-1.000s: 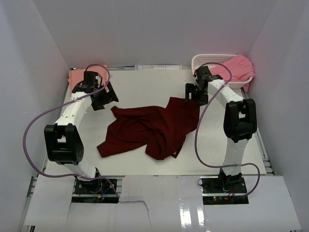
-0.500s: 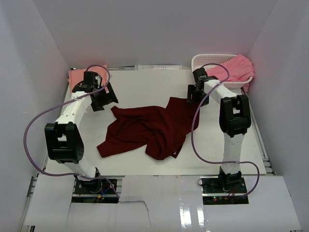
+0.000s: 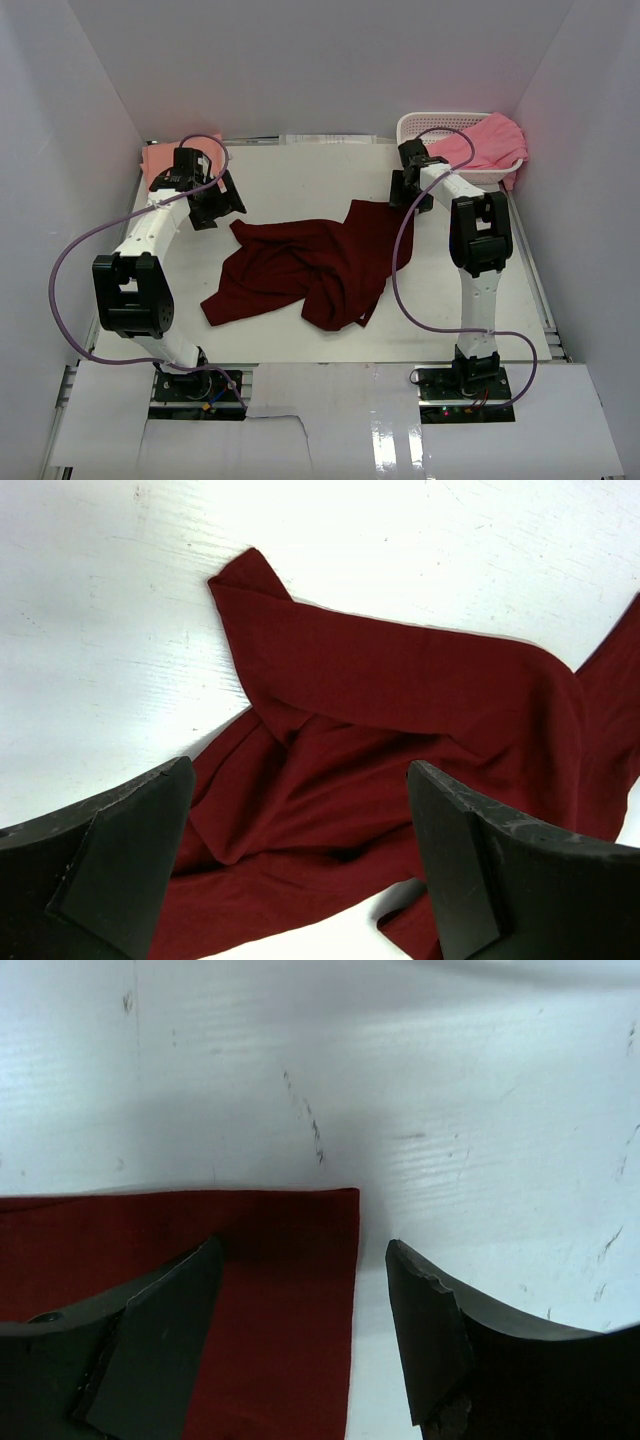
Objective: Fold and stack the t-shirts
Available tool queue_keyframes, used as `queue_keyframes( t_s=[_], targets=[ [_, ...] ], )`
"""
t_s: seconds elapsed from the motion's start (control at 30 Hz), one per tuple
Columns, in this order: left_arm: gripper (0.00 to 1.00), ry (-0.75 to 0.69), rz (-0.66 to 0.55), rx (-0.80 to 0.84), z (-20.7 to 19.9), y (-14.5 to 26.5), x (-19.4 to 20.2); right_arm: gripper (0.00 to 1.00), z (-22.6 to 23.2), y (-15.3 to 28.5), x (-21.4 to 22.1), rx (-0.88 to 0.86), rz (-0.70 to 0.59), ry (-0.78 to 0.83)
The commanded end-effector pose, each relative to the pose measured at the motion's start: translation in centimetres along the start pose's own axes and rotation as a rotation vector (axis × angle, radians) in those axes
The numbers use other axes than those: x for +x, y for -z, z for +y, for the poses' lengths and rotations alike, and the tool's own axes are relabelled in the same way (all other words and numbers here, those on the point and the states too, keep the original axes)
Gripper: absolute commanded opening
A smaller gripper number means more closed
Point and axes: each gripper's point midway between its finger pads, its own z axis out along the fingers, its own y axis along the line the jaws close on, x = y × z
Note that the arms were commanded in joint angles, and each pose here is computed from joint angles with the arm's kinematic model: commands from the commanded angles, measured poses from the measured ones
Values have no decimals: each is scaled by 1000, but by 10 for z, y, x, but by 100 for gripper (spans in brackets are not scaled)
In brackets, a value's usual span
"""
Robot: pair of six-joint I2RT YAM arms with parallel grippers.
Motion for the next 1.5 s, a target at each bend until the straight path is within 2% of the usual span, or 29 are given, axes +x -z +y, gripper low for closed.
queue_keyframes(
  t_s=[0.0,0.17,0.27,0.43,0.57,0.6,0.63,0.7,0.87,1.1,1.27,1.47],
  targets=[
    [98,-16,-38,35,-6,12,-8,72,-5,-7,-27,21,-84,-47],
    [98,-20,-36,39,-6,13,-6,69,-8,-15,-27,35,-93,-60],
    [98,-19,-33,39,-6,12,-5,62,-8,-16,-24,27,-86,-69],
    [98,-20,-36,47,-7,13,-5,68,-7,-17,-21,-16,-80,-92],
    [98,-22,-36,47,-7,14,-5,67,-11,-21,-22,-31,-86,-120],
    [98,-22,-36,47,-7,14,-5,65,-13,-23,-21,-41,-80,-127],
    [98,-24,-37,48,-7,14,-5,55,-13,-25,-20,-50,-77,-127],
    [98,-22,-38,47,-7,14,-5,51,-13,-30,-19,-80,-65,-140],
    [98,-22,-37,48,-7,15,-5,51,4,-28,-2,-194,-25,-145],
    [98,-21,-36,56,-9,15,-5,58,44,-10,37,-302,31,-90],
    [98,-20,-38,62,-10,18,-4,62,35,-5,42,-235,-4,-99],
    [98,-28,-40,54,-7,20,-1,62,30,-20,37,-198,2,-114]
  ],
)
